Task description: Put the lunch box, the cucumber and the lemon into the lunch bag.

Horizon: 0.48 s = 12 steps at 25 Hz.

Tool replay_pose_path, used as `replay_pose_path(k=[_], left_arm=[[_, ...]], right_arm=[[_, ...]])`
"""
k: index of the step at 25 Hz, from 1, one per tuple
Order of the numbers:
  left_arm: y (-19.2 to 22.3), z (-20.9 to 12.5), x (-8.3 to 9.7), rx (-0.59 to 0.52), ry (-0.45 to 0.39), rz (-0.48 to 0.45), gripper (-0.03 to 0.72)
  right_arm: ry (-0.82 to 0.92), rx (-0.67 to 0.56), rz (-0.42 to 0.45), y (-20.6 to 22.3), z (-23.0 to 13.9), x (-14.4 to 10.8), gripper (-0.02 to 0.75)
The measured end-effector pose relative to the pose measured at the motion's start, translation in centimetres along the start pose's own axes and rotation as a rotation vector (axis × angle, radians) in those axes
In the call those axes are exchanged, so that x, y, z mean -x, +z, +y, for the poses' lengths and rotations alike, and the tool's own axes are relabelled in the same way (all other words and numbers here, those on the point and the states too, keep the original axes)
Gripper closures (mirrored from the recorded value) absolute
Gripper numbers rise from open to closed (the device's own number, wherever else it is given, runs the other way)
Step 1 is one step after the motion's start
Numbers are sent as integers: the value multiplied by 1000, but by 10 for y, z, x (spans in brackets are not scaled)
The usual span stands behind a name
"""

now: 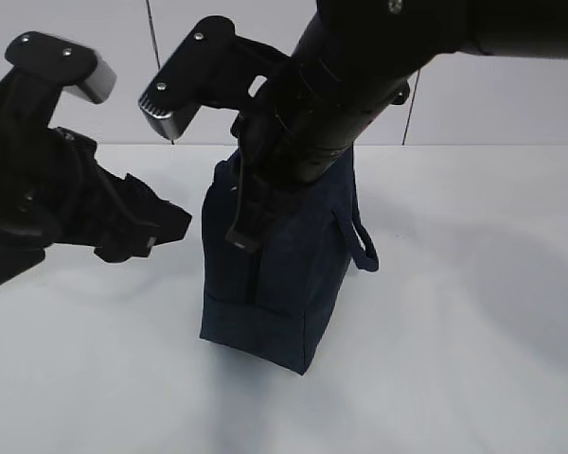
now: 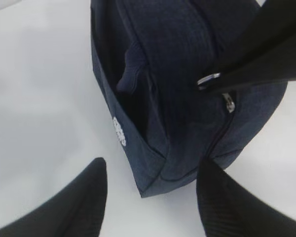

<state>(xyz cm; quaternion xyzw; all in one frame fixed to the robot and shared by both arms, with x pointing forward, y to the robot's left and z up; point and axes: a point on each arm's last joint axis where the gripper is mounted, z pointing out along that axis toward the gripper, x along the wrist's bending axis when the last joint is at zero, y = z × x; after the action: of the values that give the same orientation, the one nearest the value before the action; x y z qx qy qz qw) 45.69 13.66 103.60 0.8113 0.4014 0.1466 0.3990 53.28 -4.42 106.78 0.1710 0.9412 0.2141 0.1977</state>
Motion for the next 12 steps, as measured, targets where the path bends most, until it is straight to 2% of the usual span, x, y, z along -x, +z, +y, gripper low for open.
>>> replay_pose_path(k=[4, 7, 12], left_arm=[[9, -1, 7, 5, 36, -9, 281], [9, -4, 9, -34, 37, -30, 281], [-16, -5, 11, -68, 57, -62, 281]], right_arm=[[0, -1, 1, 1, 0, 0, 717], [-2, -1, 1, 2, 0, 0, 717], [-4, -1, -1, 2, 0, 0, 717]])
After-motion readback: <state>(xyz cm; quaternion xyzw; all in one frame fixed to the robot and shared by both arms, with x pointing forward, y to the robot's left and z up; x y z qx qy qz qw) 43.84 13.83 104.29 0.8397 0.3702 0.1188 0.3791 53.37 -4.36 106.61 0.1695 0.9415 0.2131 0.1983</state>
